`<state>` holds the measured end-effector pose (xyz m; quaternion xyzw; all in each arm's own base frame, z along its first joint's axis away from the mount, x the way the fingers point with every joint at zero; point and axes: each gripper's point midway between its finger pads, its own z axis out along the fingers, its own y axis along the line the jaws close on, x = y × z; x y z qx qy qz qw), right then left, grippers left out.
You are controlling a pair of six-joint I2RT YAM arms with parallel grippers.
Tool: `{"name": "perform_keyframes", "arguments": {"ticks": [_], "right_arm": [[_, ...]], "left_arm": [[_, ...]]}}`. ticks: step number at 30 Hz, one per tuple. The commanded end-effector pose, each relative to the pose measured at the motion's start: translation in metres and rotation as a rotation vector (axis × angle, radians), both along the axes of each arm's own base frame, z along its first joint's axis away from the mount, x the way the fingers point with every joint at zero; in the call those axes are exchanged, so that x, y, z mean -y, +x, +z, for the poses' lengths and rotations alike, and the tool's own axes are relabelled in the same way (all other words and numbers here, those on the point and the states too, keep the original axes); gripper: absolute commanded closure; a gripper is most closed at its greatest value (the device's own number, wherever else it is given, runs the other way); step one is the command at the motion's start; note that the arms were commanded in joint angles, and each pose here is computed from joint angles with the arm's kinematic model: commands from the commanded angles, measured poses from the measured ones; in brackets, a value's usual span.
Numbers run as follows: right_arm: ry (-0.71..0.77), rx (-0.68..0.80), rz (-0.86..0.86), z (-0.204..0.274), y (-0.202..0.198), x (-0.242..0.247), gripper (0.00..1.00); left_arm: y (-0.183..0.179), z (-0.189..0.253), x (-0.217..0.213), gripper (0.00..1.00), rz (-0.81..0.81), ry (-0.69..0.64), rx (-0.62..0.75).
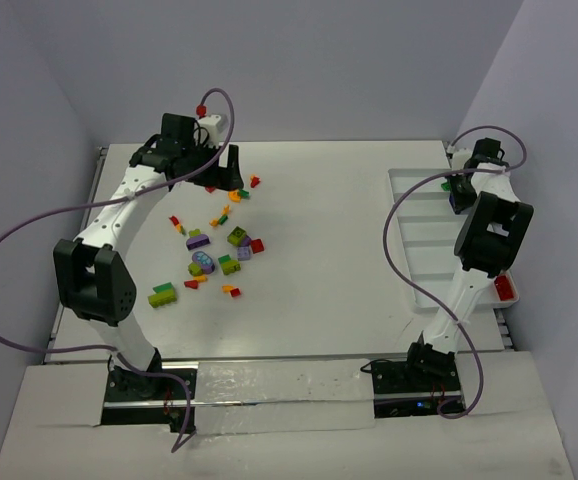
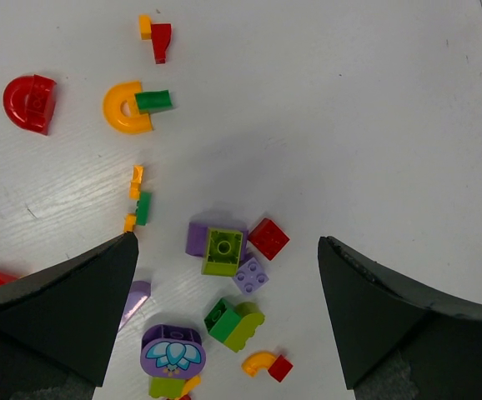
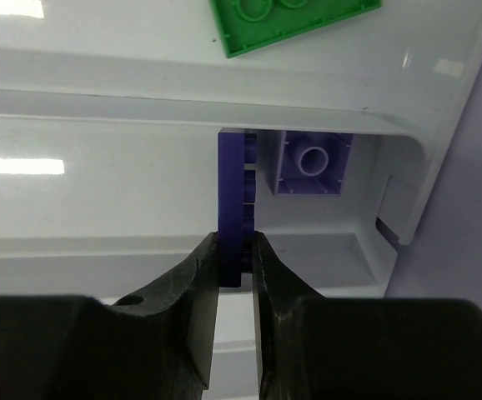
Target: Sort the legos into containers by color
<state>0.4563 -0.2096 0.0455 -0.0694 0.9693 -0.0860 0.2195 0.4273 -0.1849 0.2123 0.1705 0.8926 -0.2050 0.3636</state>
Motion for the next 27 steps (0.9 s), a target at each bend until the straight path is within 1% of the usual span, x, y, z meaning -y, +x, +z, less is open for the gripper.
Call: {"name": "perform_keyframes", "arguments": {"ticks": [1,3,6,9,12,13,15,20,22,24,25,26,27], "right_arm": [[-0.077,0.069,-0.07,0.015,0.015,0.027,0.99],[-0.095,0.068,-0.1,0.016,0.014,0.034,0.98],[-0.107,0.068,-0.122,0.018,0.013,0.038,0.88],[-0.103,0.067,-0.125,0.021,0.012,0.036,0.64],[-0.102,0.072,-0.128,0.027,0.011,0.035,0.49],[-0.102,0.073,-0.128,0.028,0.011,0.035,0.48],[-0.096,0.085,-0.123,0.038,0.009,0.031,0.43],[-0.077,0.109,-0.101,0.06,0.005,0.016,0.38],[-0.048,0.14,-0.063,0.076,0.004,-0.002,0.34],[-0.016,0.155,-0.023,0.088,-0.001,-0.024,0.26],[-0.004,0.178,0.002,0.1,-0.001,-0.037,0.2],[0.006,0.19,0.017,0.109,-0.004,-0.047,0.1],[0.017,0.199,0.035,0.115,-0.005,-0.059,0.05]], "left_arm": [[0.004,0.007,0.003,0.01,-0.008,0.003,0.024],[0.004,0.007,0.002,0.01,-0.005,0.005,0.026],[0.003,0.007,0.001,0.01,-0.005,0.005,0.027],[0.002,0.008,0.0,0.01,-0.003,0.006,0.031],[0.001,0.009,-0.005,0.01,0.002,0.004,0.034],[0.001,0.008,-0.006,0.01,0.005,0.004,0.031],[-0.001,0.011,-0.012,0.01,0.01,-0.001,0.035],[-0.009,0.011,-0.029,0.01,0.012,0.014,0.036],[-0.017,0.01,-0.043,0.01,-0.017,0.045,0.044],[-0.035,0.005,-0.06,0.03,-0.058,0.093,0.034],[-0.045,-0.001,-0.069,0.03,-0.073,0.118,0.02],[-0.055,-0.009,-0.078,0.04,-0.103,0.161,0.001],[-0.065,-0.021,-0.088,0.04,-0.119,0.201,-0.026]]}}
